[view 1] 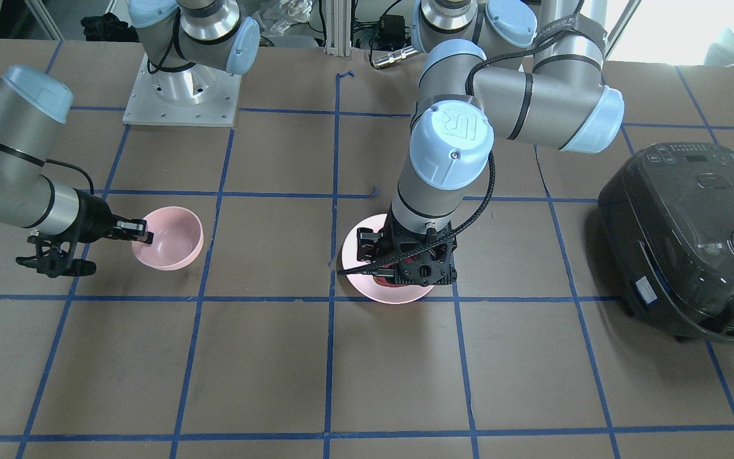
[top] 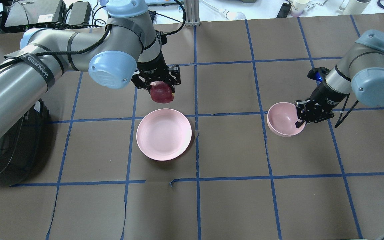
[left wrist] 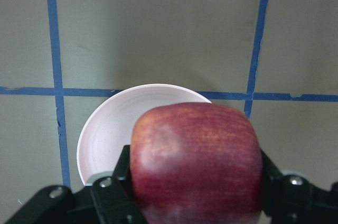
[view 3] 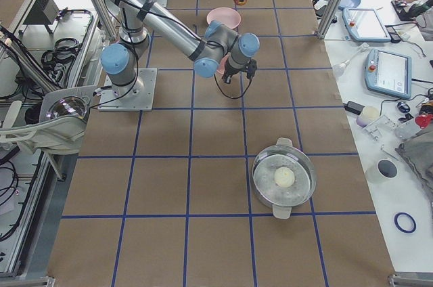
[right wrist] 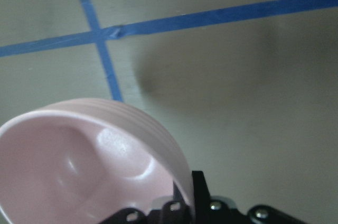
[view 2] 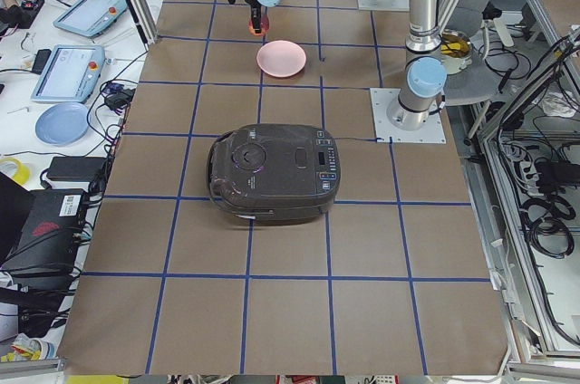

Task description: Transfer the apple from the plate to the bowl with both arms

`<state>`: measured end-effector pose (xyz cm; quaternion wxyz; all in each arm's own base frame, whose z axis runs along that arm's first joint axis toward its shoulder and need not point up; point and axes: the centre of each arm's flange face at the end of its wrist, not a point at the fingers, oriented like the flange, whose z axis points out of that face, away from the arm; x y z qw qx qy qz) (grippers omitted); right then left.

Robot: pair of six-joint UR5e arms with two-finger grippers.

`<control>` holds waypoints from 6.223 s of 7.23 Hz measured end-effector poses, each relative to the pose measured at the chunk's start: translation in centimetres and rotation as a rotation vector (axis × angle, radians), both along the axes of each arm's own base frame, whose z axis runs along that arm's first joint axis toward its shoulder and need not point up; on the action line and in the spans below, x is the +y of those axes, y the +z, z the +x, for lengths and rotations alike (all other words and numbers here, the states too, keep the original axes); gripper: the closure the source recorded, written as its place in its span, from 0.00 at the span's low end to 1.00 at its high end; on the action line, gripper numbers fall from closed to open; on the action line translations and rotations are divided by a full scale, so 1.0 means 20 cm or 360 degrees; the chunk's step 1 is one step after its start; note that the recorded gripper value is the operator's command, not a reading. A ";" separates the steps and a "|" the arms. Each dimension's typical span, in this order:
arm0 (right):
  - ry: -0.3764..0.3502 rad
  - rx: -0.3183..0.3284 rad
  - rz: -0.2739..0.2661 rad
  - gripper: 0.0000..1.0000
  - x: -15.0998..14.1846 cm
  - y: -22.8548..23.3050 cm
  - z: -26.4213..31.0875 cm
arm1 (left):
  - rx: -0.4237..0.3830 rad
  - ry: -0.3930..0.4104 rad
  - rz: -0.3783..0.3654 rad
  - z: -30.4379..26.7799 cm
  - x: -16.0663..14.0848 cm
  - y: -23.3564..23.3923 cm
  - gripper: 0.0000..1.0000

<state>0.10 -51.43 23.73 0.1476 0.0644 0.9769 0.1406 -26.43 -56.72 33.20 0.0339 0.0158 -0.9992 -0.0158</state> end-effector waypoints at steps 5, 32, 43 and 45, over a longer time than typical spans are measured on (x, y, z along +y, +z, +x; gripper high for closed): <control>0.0040 -0.0022 0.0017 1.00 0.15 -0.13 0.72 | -0.0008 0.0090 0.0024 -0.10 0.05 -0.03 1.00; 0.0011 0.0528 -0.0283 0.00 -0.14 1.10 0.33 | 0.0197 0.0002 -0.0145 -0.67 0.39 0.26 0.00; 0.0110 0.0522 -0.0506 0.00 0.05 1.36 0.58 | -0.0092 -0.0074 -0.0185 0.60 0.43 0.92 0.00; 0.0109 0.0522 -0.0513 0.00 0.05 1.36 0.58 | -0.0090 -0.0076 -0.0186 0.60 0.43 0.93 0.00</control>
